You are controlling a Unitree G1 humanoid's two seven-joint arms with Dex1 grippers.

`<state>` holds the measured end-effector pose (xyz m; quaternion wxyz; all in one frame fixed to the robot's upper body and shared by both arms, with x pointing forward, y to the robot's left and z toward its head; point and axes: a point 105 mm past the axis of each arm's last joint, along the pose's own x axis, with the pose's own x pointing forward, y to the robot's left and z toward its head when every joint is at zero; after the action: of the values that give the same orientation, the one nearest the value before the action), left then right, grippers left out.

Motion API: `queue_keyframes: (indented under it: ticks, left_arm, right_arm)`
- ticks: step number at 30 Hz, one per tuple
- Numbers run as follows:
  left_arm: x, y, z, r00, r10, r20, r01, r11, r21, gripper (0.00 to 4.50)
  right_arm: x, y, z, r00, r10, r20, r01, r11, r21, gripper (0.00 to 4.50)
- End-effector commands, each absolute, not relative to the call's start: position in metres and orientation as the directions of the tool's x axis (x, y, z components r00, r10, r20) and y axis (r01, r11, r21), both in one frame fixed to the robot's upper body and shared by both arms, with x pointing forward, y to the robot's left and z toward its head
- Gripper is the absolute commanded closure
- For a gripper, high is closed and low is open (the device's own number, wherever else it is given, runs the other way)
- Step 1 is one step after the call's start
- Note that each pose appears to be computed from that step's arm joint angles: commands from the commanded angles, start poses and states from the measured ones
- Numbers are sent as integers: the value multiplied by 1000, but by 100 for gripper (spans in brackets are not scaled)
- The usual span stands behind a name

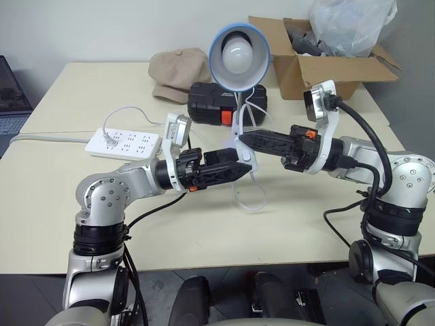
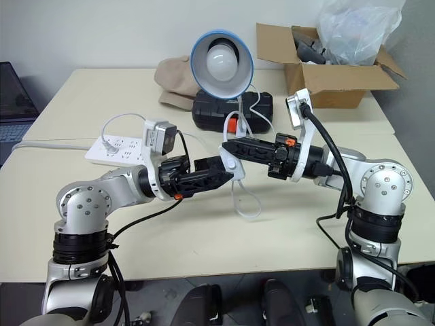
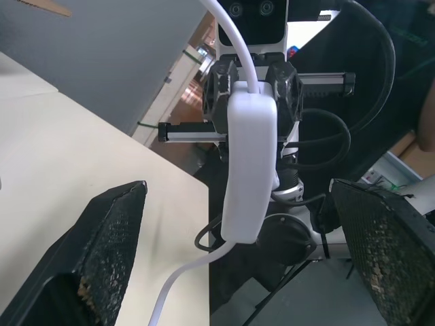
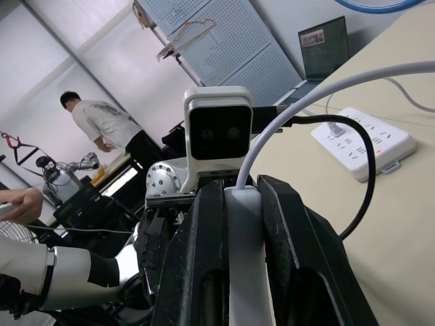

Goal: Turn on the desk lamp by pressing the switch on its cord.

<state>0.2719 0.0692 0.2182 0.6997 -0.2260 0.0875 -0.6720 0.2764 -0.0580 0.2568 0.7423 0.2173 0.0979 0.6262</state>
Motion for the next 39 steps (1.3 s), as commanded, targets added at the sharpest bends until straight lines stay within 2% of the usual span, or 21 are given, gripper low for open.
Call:
queue_keyframes:
  ticks: [1, 7, 29, 39]
  left_arm:
    - [268, 67, 228, 53, -977, 205, 913, -36, -406, 0]
    - [268, 66, 228, 52, -976, 212, 913, -40, -407, 0]
    - [268, 62, 226, 44, -973, 228, 910, -55, -411, 389]
    - [269, 64, 229, 50, -970, 239, 914, -52, -403, 401]
  right_arm:
    - [271, -57, 267, 176, 972, 157, -906, 97, 412, 416]
    - [270, -56, 268, 173, 972, 158, -907, 95, 411, 416]
    - [267, -54, 273, 167, 973, 159, -908, 89, 408, 416]
    - [268, -53, 273, 166, 973, 160, -906, 87, 413, 416]
